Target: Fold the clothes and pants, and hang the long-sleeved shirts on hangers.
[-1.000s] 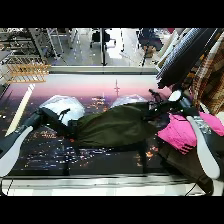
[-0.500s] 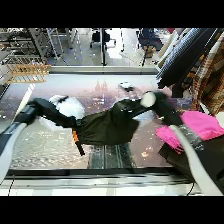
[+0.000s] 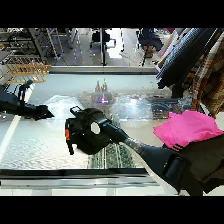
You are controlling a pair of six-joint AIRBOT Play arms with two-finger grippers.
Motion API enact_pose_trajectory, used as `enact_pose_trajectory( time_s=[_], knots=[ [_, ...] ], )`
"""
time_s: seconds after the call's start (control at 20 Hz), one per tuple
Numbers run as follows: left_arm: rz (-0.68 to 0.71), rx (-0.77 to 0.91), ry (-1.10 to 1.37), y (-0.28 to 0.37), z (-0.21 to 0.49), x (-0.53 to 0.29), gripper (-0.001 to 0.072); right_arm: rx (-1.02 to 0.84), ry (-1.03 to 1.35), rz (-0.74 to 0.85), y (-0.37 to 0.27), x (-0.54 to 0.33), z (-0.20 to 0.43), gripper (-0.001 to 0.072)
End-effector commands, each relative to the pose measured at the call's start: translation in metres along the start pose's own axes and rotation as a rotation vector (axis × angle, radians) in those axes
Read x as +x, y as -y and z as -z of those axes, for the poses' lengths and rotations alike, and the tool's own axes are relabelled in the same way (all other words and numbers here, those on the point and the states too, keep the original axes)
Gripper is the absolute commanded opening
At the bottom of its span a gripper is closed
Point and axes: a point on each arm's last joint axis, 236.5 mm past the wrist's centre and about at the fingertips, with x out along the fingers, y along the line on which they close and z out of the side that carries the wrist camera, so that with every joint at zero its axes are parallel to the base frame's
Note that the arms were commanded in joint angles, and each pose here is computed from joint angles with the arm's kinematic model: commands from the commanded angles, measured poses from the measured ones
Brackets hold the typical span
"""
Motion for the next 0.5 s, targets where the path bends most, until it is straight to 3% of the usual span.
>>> enact_pose_trajectory(
  time_s=[0.0,0.2,0.25,0.35,0.45],
  knots=[
    [-0.002,-0.01,-0.002,-0.003,0.003,-0.007,0.0013,-0.013,-0.037,0.009,0.014,-0.029,-0.019,0.0496],
    [0.012,0.01,-0.027,0.005,0.005,0.004,0.0013,0.17,-0.023,0.123,0.106,-0.148,-0.035,0.0505],
    [0.022,0.019,-0.049,0.009,0.007,0.013,0.0013,0.238,-0.003,0.141,0.127,-0.173,-0.036,0.0531],
    [0.052,0.045,-0.122,0.023,0.017,0.041,0.0013,0.355,0.01,0.123,0.153,-0.197,-0.032,0.0651],
    [0.088,0.089,-0.219,0.041,0.033,0.077,0.0013,0.455,-0.009,0.058,0.164,-0.192,-0.018,0.0652]
  ],
)
